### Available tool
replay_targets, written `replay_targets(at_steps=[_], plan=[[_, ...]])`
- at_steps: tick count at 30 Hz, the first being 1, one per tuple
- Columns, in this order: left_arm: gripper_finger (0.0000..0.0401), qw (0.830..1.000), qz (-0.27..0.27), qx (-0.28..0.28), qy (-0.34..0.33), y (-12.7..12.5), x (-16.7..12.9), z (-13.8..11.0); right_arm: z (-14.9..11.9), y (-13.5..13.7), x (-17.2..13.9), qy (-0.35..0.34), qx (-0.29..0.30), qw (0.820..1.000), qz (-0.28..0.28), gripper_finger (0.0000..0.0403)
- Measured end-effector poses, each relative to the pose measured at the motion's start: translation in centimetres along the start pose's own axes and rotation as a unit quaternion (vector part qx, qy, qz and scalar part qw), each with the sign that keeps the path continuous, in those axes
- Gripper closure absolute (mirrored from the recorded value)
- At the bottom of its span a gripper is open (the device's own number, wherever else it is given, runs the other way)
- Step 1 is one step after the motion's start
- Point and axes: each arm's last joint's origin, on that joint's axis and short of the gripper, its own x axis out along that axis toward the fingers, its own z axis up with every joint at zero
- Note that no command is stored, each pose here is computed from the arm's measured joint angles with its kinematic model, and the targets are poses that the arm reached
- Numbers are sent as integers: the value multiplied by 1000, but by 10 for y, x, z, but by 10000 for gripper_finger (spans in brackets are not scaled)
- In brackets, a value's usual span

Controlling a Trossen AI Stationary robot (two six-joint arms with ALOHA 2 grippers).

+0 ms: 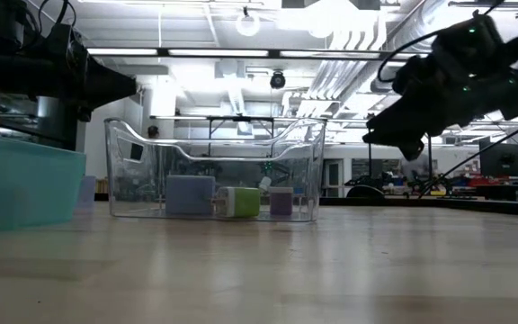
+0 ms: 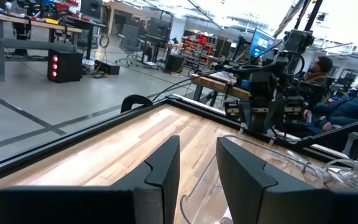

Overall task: Pick & Place Office items
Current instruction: Put the top blue charger adapter into the transparent bin

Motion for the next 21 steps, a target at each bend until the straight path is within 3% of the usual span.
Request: replay_targets(at_steps=[6,21], plan=[[299,1000,0,0,0,0,0,0,-6,3,-7,-47,-40,998,27,259],[299,1000,0,0,0,0,0,0,-20,-1,-21,-57,-79,995,-3,259]])
